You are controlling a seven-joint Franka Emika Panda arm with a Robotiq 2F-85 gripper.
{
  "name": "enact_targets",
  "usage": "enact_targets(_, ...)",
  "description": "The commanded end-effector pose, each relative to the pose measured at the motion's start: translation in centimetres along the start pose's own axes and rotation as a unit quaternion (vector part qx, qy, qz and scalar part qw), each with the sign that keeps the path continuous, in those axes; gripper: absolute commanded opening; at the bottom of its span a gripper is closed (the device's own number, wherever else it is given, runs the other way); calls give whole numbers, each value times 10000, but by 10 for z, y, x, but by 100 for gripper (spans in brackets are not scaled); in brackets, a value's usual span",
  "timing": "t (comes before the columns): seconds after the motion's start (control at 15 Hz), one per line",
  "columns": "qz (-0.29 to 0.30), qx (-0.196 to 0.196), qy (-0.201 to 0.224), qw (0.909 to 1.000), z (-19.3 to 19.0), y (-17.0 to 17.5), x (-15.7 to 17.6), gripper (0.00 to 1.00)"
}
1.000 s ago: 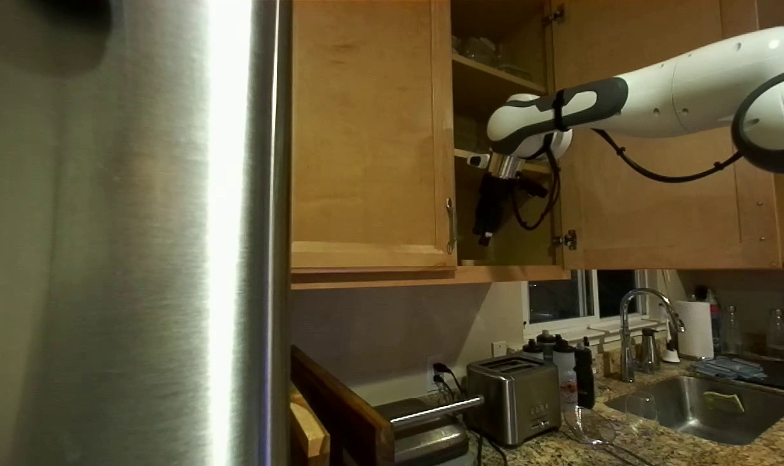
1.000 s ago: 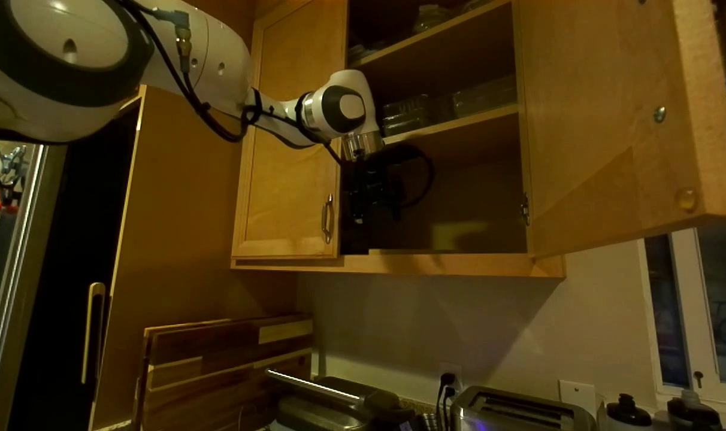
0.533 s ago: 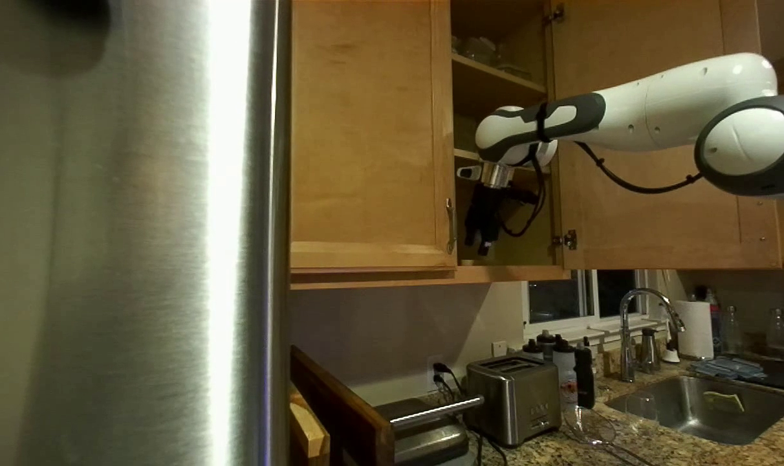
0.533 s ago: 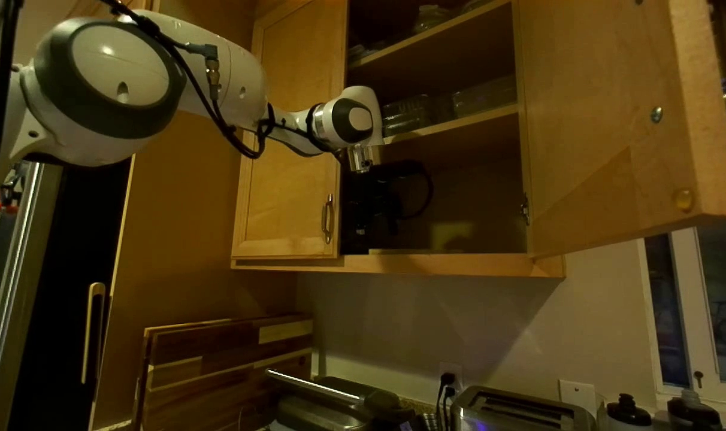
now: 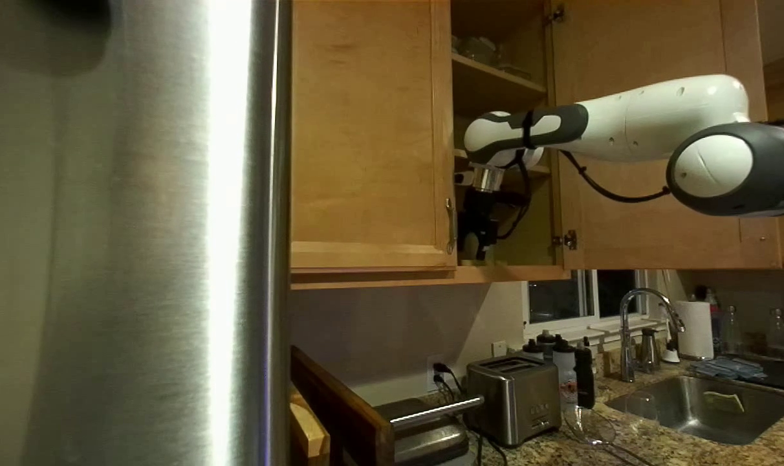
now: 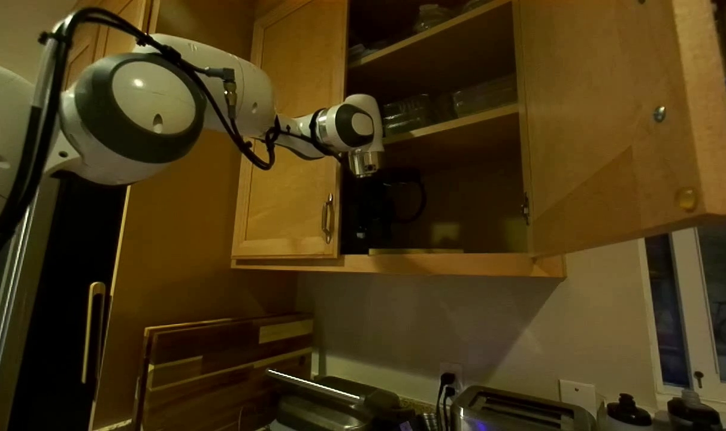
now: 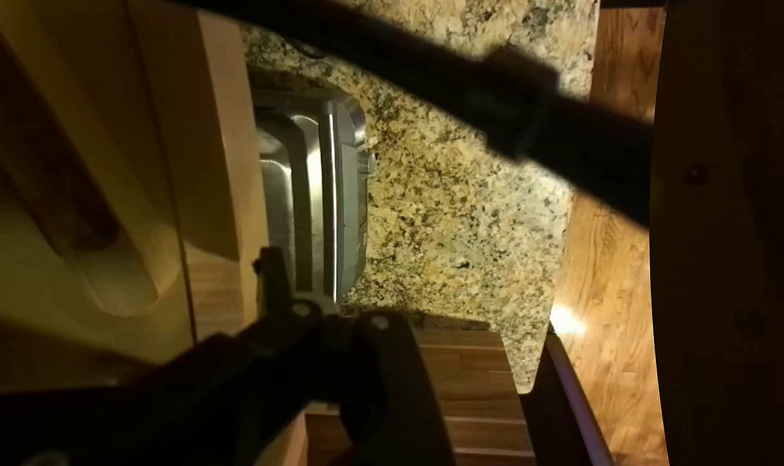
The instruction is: Take the wooden bar out of the top cupboard, put it on the refrigerator, then close the cupboard door
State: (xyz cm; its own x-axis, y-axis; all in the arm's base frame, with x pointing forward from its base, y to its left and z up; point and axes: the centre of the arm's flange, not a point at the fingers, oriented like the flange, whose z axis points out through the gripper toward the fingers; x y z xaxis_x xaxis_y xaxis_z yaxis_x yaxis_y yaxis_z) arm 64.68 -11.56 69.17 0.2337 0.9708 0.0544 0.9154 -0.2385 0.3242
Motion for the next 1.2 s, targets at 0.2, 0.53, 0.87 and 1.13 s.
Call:
enact_targets(0.2,-280,341,57,9990,7,21,-2,93)
enact_targets(0.53,-277,467,81,9985,11,21,-9,54)
enact_targets(0.87,-298,522,36,9982,0,20,-14,24)
enact_targets(1.13,-304,415,32,9987,-4,23,-15,5)
